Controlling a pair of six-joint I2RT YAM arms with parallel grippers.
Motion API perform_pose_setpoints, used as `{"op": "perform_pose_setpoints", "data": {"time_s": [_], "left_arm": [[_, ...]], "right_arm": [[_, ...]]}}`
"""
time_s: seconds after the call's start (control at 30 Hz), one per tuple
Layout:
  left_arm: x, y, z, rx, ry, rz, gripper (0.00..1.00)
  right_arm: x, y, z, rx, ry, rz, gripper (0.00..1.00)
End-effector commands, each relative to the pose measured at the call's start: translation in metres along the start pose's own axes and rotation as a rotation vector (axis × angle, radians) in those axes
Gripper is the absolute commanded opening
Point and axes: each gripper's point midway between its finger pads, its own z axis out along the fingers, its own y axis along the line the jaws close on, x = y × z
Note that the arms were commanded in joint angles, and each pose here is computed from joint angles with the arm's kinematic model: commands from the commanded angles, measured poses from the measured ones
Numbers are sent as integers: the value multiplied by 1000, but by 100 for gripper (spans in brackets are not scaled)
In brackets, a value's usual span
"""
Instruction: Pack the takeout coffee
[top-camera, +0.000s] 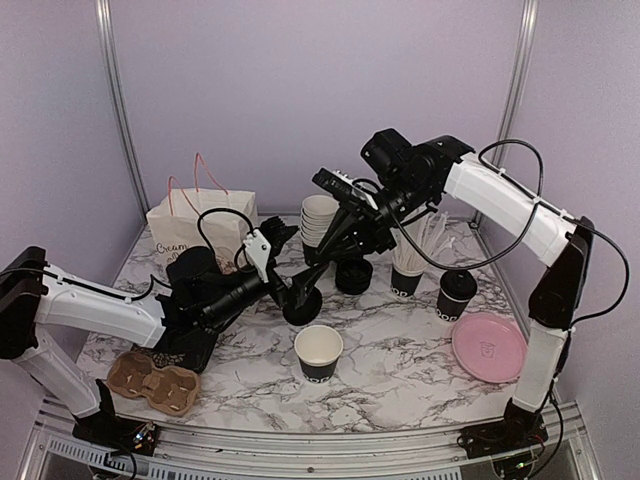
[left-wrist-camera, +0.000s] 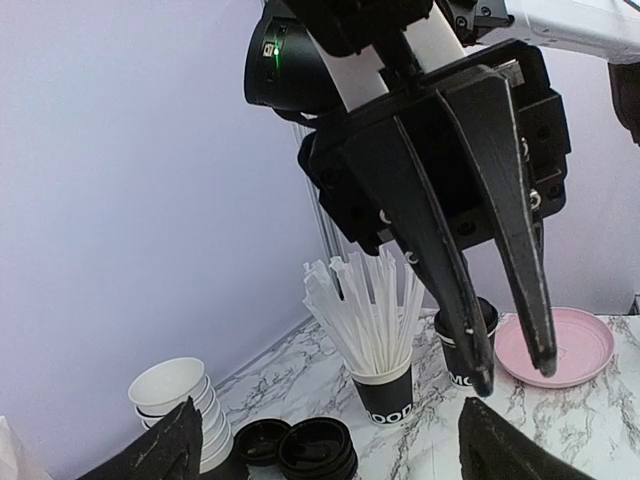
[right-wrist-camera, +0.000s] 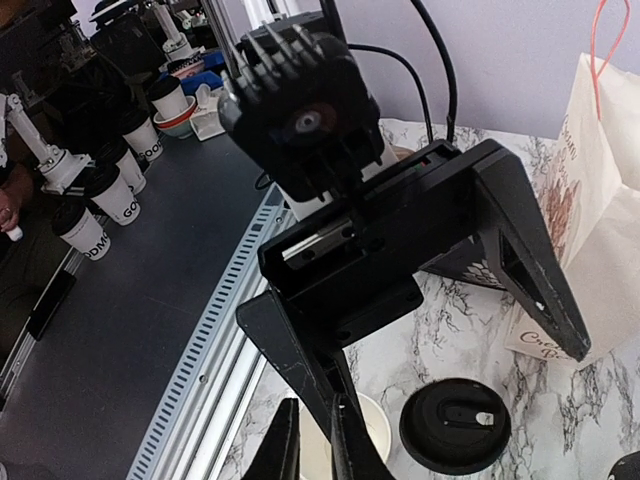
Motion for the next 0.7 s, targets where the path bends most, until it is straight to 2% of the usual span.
{"op": "perform_pose_setpoints", "data": {"time_s": [0.0, 0.13, 0.33, 0.47, 0.67], "left_arm": [[-15, 13, 3, -63, -64, -25, 88], [-2, 25, -2, -135, -9, -38, 90], [14, 45, -22, -234, 157, -129, 93], [18, 52, -36, -265, 286, -187, 93], [69, 41, -69, -243, 748, -209, 85]], "right_arm": [[-3, 6, -4, 14, 3, -26, 12], [15, -14, -8, 80, 47, 3, 14], [60, -68, -38, 325, 125, 110, 28], [90, -84, -36, 412, 215, 119, 38], [125, -86, -15, 429, 362, 114, 43]]}}
